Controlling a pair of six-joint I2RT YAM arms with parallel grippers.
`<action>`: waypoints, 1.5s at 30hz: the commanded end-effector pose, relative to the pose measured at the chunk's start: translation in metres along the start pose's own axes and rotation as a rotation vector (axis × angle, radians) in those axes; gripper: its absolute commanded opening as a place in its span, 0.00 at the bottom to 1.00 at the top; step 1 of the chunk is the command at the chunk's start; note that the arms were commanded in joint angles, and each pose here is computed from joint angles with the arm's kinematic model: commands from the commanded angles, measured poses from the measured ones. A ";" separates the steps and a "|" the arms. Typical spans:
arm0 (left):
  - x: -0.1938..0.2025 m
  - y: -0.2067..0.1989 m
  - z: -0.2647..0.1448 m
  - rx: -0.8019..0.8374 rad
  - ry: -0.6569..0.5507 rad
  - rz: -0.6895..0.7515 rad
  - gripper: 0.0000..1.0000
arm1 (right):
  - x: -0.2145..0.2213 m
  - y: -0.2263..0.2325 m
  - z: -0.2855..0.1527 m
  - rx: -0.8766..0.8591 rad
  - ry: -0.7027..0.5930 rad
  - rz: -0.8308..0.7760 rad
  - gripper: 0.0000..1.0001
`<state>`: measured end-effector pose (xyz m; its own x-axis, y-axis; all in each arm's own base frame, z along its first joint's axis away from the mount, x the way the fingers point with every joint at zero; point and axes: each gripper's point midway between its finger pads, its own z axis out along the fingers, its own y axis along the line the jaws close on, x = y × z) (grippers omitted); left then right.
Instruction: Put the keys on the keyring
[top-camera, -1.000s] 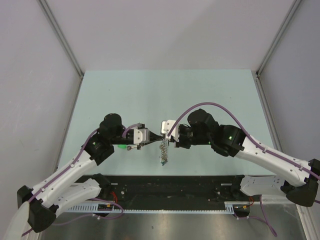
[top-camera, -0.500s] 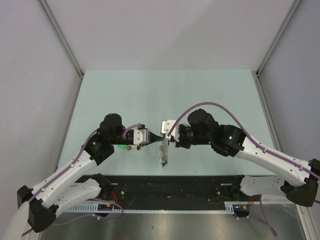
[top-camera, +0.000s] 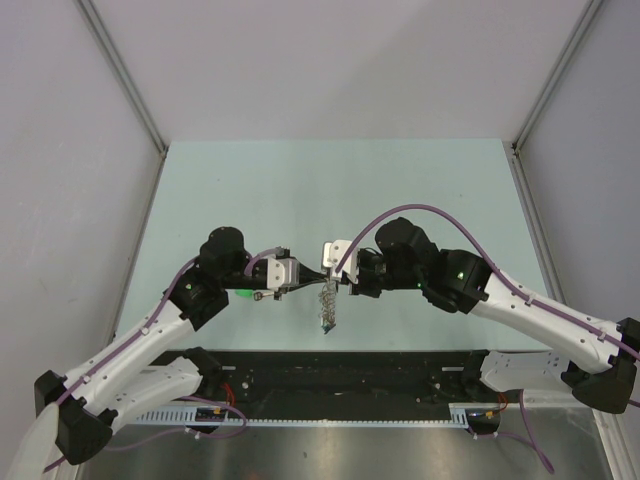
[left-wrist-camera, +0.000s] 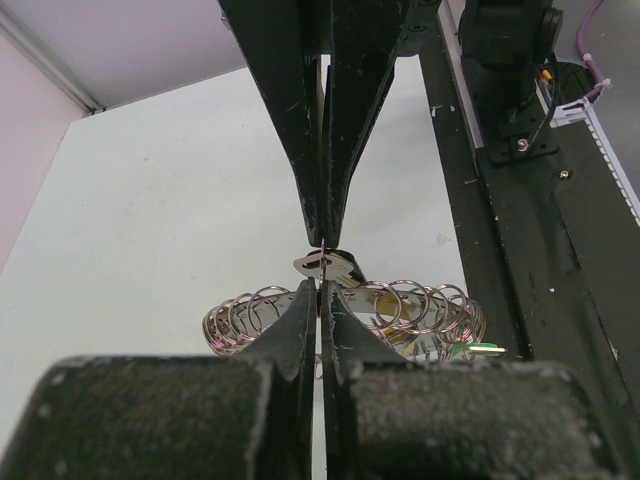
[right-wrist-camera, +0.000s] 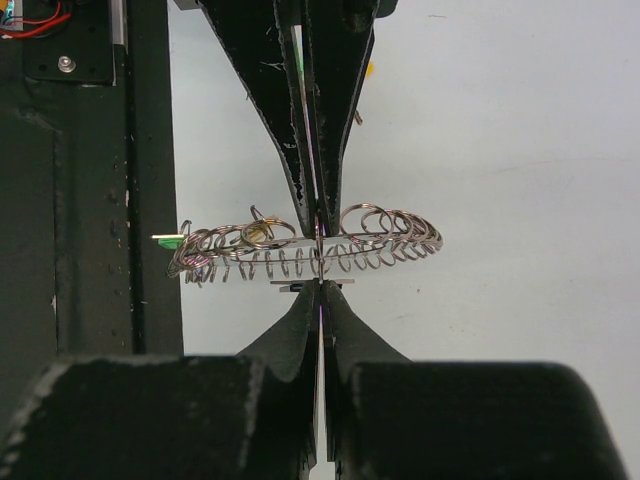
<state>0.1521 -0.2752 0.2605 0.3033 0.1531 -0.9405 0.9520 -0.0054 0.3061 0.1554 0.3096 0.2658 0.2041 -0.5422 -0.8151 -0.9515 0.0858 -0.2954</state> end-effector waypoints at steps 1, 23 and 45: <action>-0.018 0.000 0.002 0.024 -0.054 0.055 0.00 | -0.014 -0.004 -0.002 0.010 -0.051 -0.001 0.00; -0.014 0.002 0.005 0.014 -0.036 0.034 0.01 | -0.024 0.002 -0.002 -0.024 -0.097 0.004 0.00; -0.012 0.003 0.008 -0.003 0.002 0.004 0.00 | -0.031 -0.001 -0.003 -0.002 -0.120 0.031 0.00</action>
<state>0.1507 -0.2809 0.2517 0.2780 0.1784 -0.9439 0.9598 -0.0105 0.2807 0.1504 0.3104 0.2644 0.1592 -0.5324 -0.8314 -0.9652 0.0931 -0.2445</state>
